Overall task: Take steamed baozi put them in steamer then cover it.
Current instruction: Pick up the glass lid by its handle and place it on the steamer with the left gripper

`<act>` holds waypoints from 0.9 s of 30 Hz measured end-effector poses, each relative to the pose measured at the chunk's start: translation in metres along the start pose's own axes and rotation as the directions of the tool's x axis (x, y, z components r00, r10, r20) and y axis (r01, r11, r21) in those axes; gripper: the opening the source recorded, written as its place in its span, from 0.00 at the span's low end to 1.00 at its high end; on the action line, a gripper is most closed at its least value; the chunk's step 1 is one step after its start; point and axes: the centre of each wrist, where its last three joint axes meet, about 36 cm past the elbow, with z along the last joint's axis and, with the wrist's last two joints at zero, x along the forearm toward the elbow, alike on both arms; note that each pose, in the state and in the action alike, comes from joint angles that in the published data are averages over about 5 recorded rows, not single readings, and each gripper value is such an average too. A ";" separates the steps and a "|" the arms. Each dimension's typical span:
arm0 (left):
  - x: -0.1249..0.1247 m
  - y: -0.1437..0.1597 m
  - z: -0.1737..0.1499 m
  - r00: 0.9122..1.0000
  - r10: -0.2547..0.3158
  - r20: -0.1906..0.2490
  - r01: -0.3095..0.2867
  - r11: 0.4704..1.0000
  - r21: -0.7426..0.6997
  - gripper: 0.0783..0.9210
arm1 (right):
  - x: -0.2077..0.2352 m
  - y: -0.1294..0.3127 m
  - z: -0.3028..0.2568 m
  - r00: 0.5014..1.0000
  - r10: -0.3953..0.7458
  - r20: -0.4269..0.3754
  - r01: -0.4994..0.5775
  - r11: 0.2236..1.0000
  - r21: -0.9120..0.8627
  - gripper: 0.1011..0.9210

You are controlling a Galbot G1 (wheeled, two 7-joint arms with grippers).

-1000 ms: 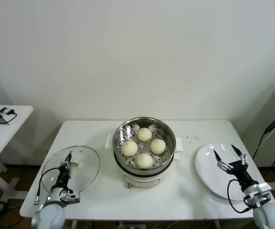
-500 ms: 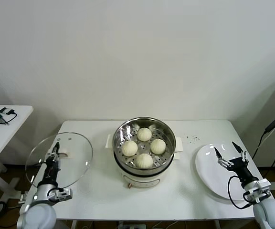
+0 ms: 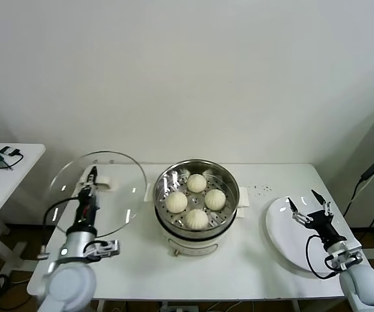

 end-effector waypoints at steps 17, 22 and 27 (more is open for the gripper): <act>-0.020 0.027 -0.156 0.992 0.054 0.112 -0.065 0.993 0.095 0.09 | 0.011 -0.009 0.012 0.999 0.038 -0.013 -0.037 0.999 0.018 0.88; -0.019 0.024 -0.196 0.987 0.081 0.140 -0.096 0.989 0.109 0.09 | 0.016 -0.013 0.016 0.999 0.045 -0.018 -0.045 0.999 0.026 0.88; -0.017 0.022 -0.227 0.980 0.116 0.164 -0.137 0.983 0.123 0.09 | 0.021 -0.016 0.020 0.998 0.053 -0.023 -0.052 0.998 0.034 0.88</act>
